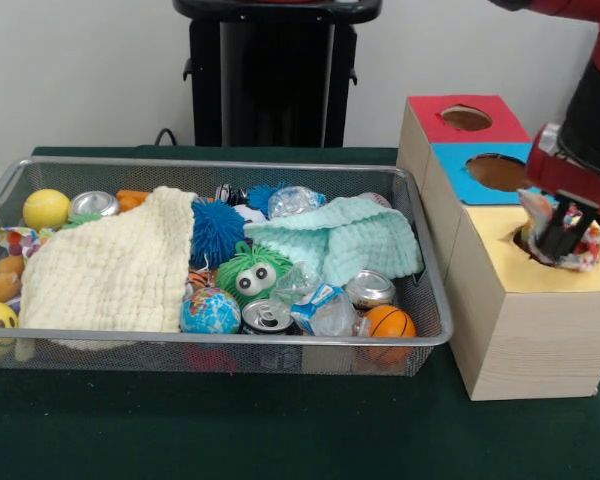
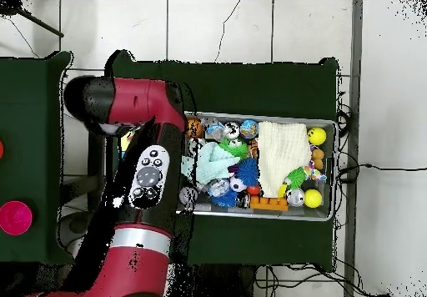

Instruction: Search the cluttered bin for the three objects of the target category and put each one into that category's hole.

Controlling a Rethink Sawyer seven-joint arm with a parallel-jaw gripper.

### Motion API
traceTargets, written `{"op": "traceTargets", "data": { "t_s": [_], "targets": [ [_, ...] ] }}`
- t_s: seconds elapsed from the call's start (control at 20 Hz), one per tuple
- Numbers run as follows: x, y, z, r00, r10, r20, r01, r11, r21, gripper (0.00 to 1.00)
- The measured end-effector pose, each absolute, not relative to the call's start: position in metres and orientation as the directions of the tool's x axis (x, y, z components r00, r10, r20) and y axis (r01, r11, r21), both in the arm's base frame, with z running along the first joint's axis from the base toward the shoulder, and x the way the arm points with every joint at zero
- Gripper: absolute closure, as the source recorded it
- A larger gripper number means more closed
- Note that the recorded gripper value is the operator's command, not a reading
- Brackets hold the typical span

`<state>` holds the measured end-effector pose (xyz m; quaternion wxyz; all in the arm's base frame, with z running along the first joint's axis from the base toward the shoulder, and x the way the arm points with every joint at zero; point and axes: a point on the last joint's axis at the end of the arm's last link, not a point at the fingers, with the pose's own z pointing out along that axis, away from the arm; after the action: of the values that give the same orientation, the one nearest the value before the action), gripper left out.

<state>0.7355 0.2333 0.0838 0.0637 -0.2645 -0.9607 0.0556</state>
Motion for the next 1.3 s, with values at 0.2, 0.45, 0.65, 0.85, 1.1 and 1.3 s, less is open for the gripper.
{"op": "traceTargets", "data": {
  "t_s": [0.2,0.45,0.65,0.85,1.1,1.3],
  "targets": [
    [0.73,0.251,0.086,-0.842,0.533,0.084,0.519,0.843,-0.142,1.0],
    [0.729,0.249,0.089,-0.822,0.564,0.078,0.551,0.822,-0.144,1.0],
    [0.733,0.232,0.08,-0.804,0.59,0.072,0.58,0.806,-0.118,1.0],
    [0.734,0.214,0.06,-0.787,0.615,0.053,0.61,0.788,-0.085,1.0],
    [0.728,0.205,0.031,-0.774,0.63,0.064,0.627,0.776,-0.066,1.0],
    [0.725,0.207,0.02,-0.777,0.626,0.065,0.624,0.78,-0.059,1.0]
  ]
}}
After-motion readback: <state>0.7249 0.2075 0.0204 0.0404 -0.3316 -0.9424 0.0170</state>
